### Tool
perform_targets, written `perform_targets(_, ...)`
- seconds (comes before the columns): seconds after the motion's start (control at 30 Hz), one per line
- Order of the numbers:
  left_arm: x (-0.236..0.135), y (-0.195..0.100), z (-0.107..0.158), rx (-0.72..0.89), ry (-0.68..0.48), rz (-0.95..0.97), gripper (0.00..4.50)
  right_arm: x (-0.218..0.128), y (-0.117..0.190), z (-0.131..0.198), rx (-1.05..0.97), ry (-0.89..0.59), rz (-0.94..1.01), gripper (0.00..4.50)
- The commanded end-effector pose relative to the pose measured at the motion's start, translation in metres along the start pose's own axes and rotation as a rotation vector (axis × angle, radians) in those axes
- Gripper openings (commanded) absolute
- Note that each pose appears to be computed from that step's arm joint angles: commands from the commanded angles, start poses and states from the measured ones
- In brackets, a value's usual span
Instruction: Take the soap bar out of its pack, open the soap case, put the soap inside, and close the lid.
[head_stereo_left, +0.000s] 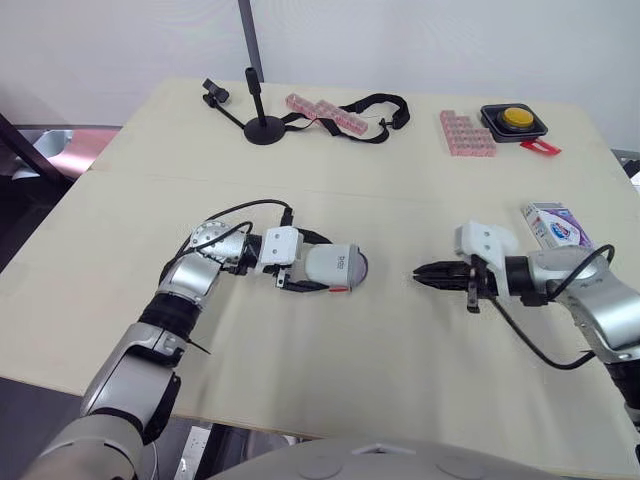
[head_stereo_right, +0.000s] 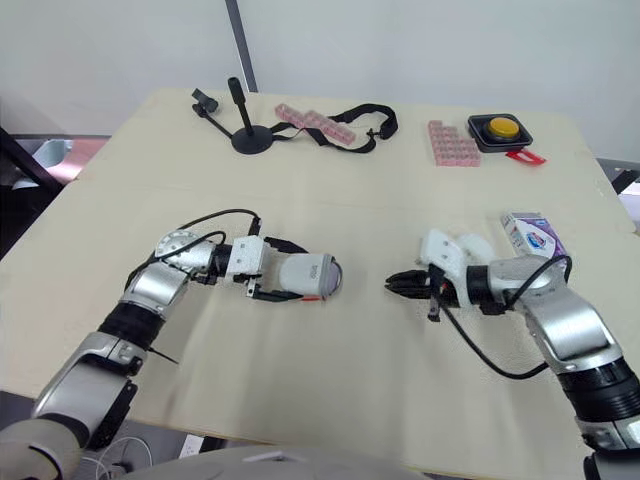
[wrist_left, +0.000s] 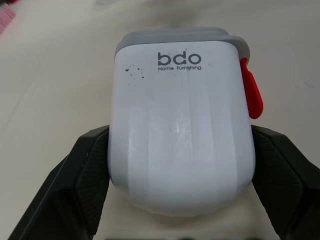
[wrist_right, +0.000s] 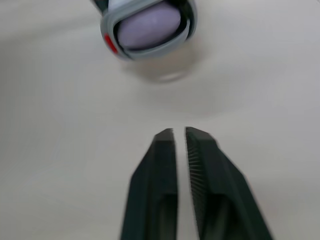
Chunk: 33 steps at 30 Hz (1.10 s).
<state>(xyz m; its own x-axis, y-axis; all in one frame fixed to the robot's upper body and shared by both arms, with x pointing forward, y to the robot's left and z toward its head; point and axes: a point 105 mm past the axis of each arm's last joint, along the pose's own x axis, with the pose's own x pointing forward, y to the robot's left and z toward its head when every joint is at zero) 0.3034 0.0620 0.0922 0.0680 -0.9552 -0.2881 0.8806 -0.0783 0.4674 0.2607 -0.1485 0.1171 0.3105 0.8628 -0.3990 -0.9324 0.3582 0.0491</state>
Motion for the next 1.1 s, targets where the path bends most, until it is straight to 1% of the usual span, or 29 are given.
perform_targets(0.03,-0.001,0.010,0.023,0.108,-0.093,0.113,3.48,-0.003,0.015,0.015,0.203,-0.070,0.057,1.85)
perform_targets(0.07,0.001,0.010,0.025,0.122,-0.106,0.135,3.48,-0.003,0.018,0.013,0.280,-0.057,0.060,2.22)
perform_targets(0.1,0.002,0.010,0.027,0.134,-0.115,0.153,3.48,-0.003,0.021,0.010,0.342,-0.041,0.064,2.34)
perform_targets(0.13,0.003,0.010,0.028,0.150,-0.120,0.168,3.48,-0.003,0.025,0.010,0.396,-0.037,0.083,2.85)
perform_targets(0.23,0.007,0.007,0.035,0.208,-0.144,0.199,3.48,0.000,0.034,0.007,0.567,-0.051,0.120,3.68)
perform_targets(0.27,0.008,0.006,0.037,0.225,-0.152,0.202,3.48,0.001,0.036,0.004,0.625,-0.052,0.125,4.13)
perform_targets(0.3,0.009,0.004,0.039,0.236,-0.158,0.204,3.48,0.003,0.038,0.004,0.653,-0.058,0.129,4.42)
perform_targets(0.43,0.012,-0.001,0.040,0.263,-0.161,0.184,3.48,0.010,0.036,0.011,0.719,-0.132,0.126,4.42)
perform_targets(0.53,0.014,-0.003,0.041,0.268,-0.168,0.177,3.48,0.017,0.035,0.016,0.727,-0.167,0.114,4.42)
perform_targets(0.83,0.019,-0.006,0.049,0.264,-0.196,0.150,3.48,0.036,0.036,0.018,0.701,-0.174,0.091,4.42)
perform_targets(1.1,0.022,-0.008,0.050,0.252,-0.200,0.135,3.48,0.044,0.036,0.022,0.700,-0.189,0.098,4.42)
